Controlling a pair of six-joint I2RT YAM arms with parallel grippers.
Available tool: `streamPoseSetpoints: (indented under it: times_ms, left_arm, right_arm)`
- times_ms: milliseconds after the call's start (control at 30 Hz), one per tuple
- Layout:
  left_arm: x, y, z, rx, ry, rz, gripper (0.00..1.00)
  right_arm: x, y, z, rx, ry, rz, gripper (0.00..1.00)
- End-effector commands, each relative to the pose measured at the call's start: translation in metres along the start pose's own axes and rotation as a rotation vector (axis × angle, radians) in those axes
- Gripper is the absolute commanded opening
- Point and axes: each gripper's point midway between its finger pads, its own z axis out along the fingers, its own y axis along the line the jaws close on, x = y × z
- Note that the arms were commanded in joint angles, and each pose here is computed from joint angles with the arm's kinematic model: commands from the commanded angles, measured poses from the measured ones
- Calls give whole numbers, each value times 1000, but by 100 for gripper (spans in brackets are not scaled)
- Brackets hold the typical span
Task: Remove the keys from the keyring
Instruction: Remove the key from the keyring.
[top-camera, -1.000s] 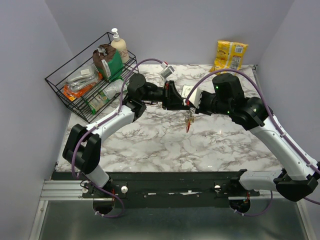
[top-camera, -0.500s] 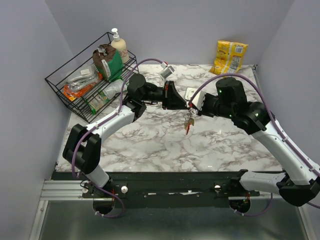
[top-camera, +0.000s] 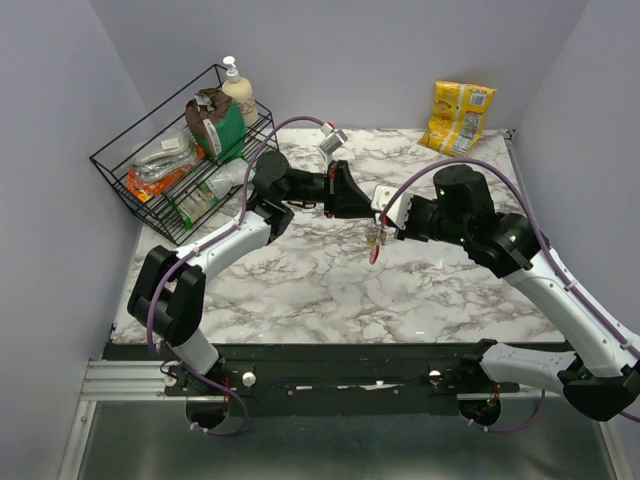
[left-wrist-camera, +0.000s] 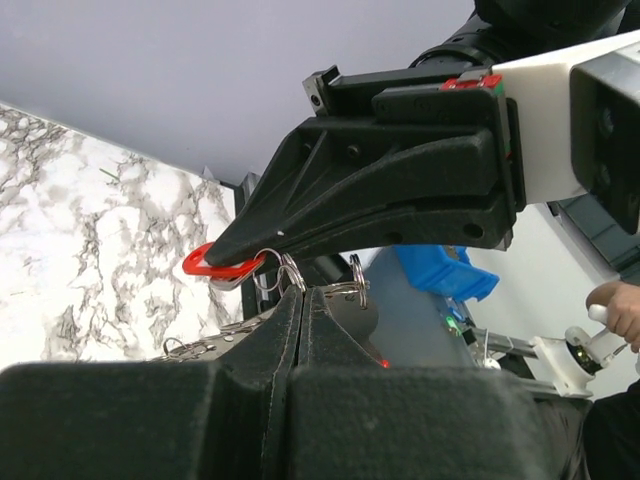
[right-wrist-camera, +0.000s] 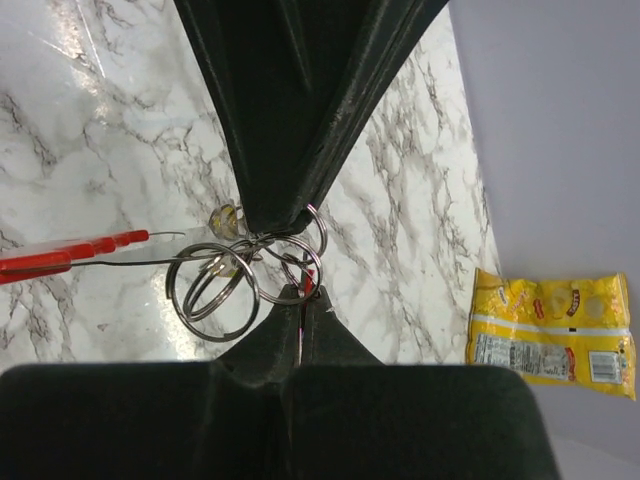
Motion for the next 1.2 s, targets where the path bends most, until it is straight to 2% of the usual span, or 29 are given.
streamPoseSetpoints:
  times_ms: [0, 400, 733, 1167]
  left_arm:
    - [0, -15, -2, 55, 14, 38, 0]
    - [5, -7, -3, 22, 24, 11, 0]
    - [16, 6, -4, -21, 41, -22, 0]
    - [23, 3, 0, 0, 58, -23, 0]
  right_arm:
    - [16, 4, -1, -5, 47, -4, 1]
    - [27, -49, -9, 255, 141, -53, 1]
    - [13, -63, -20, 290, 109, -47, 1]
    - [-10, -70, -18, 265, -8, 24, 1]
